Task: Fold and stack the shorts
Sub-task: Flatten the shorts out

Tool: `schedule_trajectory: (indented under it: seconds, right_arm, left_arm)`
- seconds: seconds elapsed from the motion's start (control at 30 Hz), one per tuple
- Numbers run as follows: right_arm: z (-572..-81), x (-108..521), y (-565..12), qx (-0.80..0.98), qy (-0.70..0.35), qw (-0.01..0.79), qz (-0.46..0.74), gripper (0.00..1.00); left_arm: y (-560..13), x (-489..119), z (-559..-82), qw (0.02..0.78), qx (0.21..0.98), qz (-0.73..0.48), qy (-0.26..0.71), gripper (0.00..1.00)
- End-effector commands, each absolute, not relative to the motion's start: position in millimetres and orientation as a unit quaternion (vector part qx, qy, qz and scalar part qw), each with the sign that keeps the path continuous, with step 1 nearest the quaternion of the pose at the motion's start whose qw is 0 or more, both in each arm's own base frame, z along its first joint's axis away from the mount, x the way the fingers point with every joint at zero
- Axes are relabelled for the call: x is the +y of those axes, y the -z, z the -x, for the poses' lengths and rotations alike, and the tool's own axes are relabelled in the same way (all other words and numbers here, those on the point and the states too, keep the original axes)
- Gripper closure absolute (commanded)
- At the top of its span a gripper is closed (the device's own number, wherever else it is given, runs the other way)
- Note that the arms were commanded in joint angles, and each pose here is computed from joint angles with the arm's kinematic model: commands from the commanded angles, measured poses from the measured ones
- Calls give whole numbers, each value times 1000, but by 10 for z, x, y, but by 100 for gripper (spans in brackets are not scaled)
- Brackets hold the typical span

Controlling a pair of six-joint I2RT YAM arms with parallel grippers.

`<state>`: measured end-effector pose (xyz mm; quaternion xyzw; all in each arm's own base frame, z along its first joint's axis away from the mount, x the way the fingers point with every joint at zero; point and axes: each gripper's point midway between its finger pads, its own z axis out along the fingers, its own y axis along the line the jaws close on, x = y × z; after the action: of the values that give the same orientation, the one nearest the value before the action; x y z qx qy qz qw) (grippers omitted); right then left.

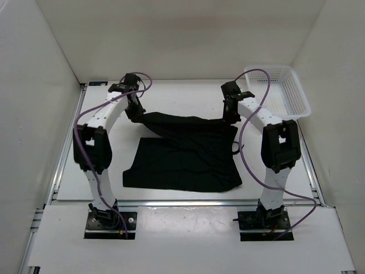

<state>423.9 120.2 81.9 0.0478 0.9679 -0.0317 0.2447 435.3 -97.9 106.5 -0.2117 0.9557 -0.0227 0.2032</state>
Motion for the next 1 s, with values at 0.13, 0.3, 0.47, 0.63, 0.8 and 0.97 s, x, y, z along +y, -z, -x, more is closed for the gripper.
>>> schedule_trajectory:
  seconds: [0.13, 0.3, 0.47, 0.63, 0.8, 0.97]
  right_arm:
    - [-4205, 1148, -900, 966, 44, 254, -32, 100]
    - [-4204, 1144, -900, 966, 45, 253, -27, 100]
    - [-4192, 1182, -862, 967, 46, 249, -22, 100]
    - [-4211, 1206, -889, 967, 40, 252, -22, 100]
    - [-4214, 1187, -839, 968, 48, 246, -22, 100]
    - [-4235, 1195, -829, 968, 48, 245, -22, 100]
  left_arm:
    - [-1100, -836, -4006, 186, 963, 195, -18, 17]
    - [-1268, -835, -4572, 226, 954, 194, -27, 19]
    - [-1083, -918, -4988, 215, 957, 192, -22, 24]
    - [-728, -998, -5122, 189, 962, 196, -2, 21]
    - [-519, -1094, -5101, 163, 967, 194, 30, 16]
    - [-354, -1187, -5031, 136, 973, 180, 52, 67]
